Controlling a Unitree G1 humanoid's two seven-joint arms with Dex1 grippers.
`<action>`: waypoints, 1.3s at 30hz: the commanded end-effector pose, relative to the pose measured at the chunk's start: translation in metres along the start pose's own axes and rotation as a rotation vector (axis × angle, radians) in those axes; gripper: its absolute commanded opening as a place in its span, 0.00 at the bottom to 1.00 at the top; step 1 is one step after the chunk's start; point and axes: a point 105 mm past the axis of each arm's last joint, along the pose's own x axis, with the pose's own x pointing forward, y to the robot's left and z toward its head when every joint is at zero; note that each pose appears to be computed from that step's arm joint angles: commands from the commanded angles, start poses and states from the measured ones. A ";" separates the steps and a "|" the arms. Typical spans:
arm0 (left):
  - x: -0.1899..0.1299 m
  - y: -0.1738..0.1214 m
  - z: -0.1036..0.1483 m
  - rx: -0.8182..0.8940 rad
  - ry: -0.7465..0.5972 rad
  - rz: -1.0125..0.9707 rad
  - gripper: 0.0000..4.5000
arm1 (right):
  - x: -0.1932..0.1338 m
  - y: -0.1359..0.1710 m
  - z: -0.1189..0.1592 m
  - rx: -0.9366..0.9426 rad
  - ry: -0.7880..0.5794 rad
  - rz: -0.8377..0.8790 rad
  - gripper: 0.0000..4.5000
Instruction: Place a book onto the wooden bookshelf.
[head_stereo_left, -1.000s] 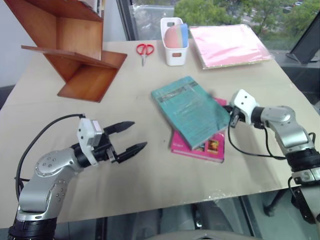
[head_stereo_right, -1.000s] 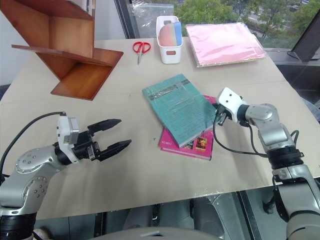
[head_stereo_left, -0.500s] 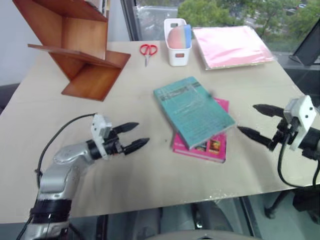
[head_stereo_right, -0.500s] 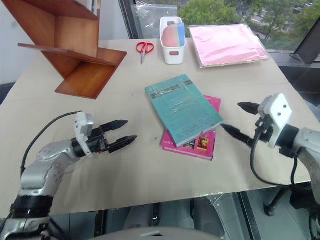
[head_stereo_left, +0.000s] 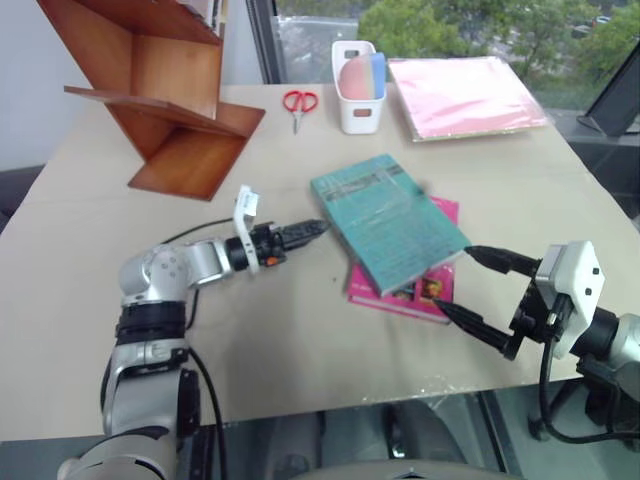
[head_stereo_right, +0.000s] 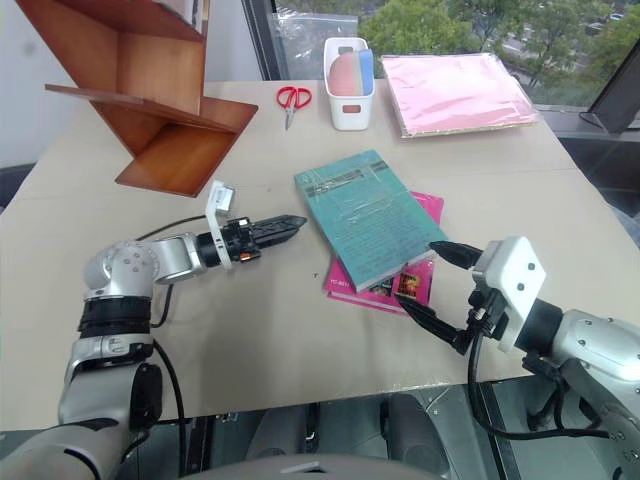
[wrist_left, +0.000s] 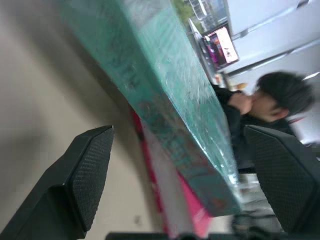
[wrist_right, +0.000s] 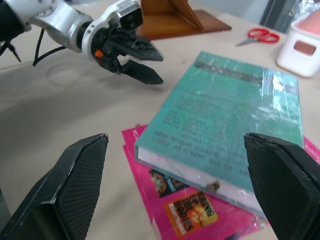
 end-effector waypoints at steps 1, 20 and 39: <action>0.015 -0.008 0.007 -0.125 -0.019 -0.028 1.00 | 0.002 0.000 0.006 -0.058 -0.030 -0.018 0.99; 0.063 -0.019 -0.012 -0.315 -0.057 -0.014 0.88 | 0.000 -0.003 -0.003 -0.072 -0.008 -0.065 1.00; 0.020 -0.018 0.030 -0.290 -0.327 0.022 0.01 | 0.014 -0.010 -0.006 -0.082 -0.030 -0.017 1.00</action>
